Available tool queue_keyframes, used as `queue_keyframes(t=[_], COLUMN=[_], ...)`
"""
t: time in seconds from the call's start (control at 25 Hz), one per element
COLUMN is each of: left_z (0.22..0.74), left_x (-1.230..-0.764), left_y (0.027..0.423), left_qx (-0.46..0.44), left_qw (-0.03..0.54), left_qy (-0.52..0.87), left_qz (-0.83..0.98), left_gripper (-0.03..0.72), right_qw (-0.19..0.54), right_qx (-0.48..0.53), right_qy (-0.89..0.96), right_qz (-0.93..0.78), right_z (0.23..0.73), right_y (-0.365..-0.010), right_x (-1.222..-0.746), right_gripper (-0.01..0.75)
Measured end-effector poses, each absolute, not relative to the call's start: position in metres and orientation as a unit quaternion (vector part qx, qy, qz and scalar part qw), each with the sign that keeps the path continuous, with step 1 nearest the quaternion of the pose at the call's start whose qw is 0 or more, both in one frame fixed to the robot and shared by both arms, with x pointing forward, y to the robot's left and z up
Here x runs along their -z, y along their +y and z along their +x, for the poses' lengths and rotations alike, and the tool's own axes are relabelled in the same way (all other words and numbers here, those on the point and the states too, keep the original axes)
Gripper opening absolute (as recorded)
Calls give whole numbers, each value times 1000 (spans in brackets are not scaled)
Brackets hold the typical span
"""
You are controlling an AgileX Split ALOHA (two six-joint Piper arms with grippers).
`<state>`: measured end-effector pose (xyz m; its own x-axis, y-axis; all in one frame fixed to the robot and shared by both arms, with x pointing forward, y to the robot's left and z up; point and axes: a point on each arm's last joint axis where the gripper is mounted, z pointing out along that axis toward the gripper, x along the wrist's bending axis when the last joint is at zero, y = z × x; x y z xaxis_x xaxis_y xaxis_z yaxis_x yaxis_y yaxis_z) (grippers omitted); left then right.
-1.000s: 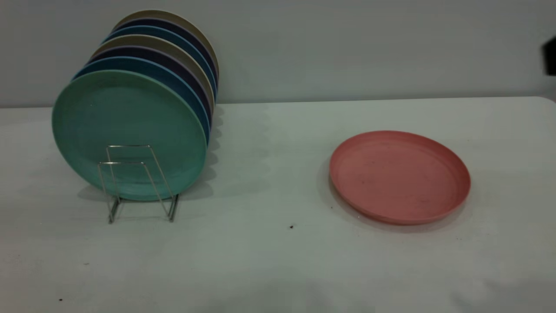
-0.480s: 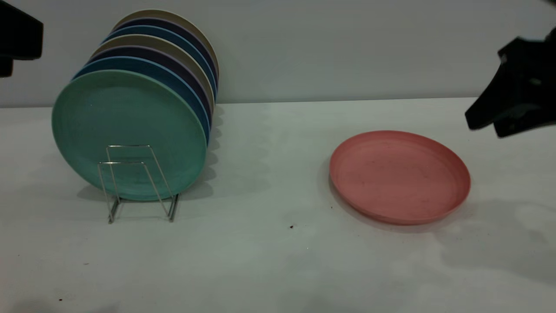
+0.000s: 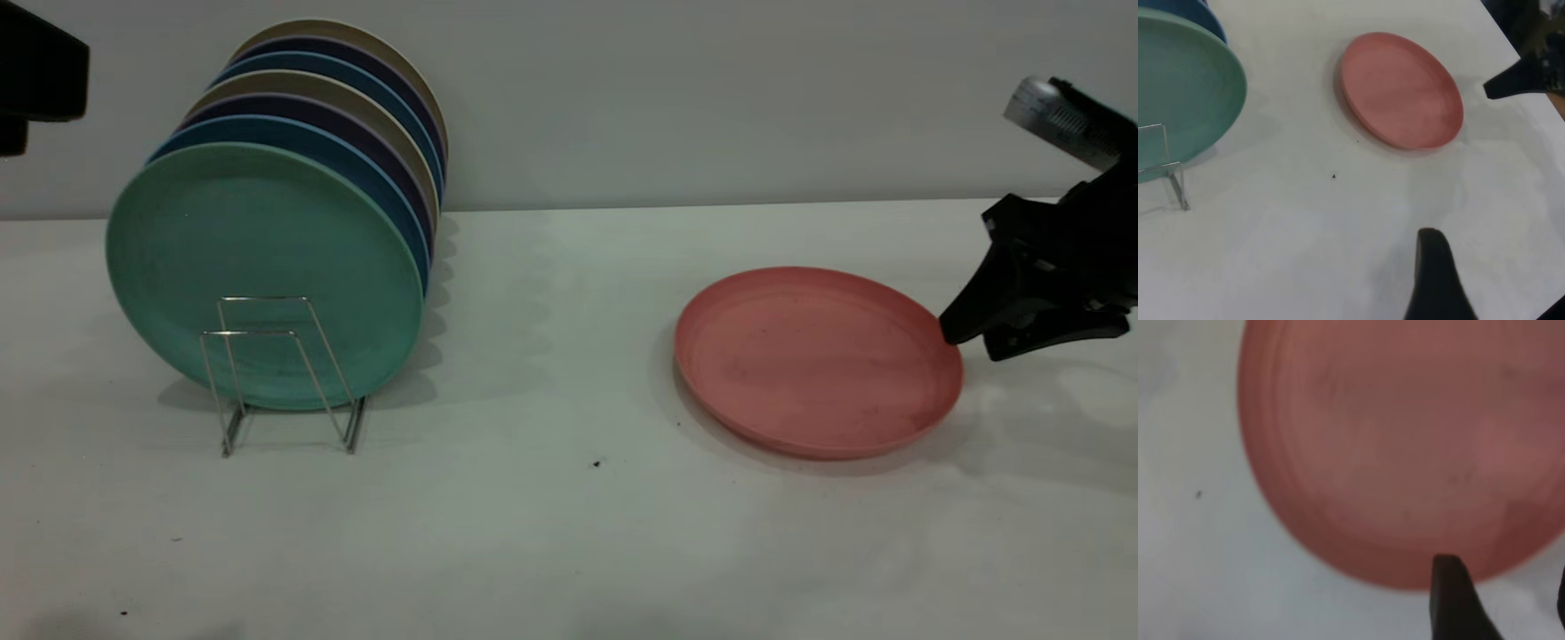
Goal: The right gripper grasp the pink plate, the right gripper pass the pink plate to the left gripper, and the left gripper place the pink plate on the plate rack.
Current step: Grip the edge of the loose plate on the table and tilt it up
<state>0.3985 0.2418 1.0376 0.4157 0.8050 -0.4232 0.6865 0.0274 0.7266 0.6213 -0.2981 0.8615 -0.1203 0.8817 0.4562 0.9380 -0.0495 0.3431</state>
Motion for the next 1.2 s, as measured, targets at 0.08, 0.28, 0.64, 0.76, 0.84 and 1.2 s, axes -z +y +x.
queue_keyframes(t=[0.08,0.28,0.64,0.76,0.84,1.2], left_z=[398,396,395,395,395,395], left_x=[-1038,-1037,-1037,-1037,-1037,-1037], left_y=[242,240,239,239,239,239], left_qx=[-60,-46,-41,-40,-40,-46], left_qw=[475,474,474,474,474,473], left_qy=[536,531,528,528,528,520], left_qz=[696,701,703,704,704,710], left_gripper=[501,501,501,501,501,501], right_qw=[47,40,28,25,28,36], right_qx=[296,294,295,293,294,297], right_qy=[-687,-680,-665,-663,-662,-658], right_qz=[-662,-670,-686,-689,-689,-691], right_z=[629,646,666,666,666,665], right_y=[-299,-302,-307,-308,-307,-306], right_x=[-855,-838,-820,-818,-818,-819], right_gripper=[385,385,384,384,384,364])
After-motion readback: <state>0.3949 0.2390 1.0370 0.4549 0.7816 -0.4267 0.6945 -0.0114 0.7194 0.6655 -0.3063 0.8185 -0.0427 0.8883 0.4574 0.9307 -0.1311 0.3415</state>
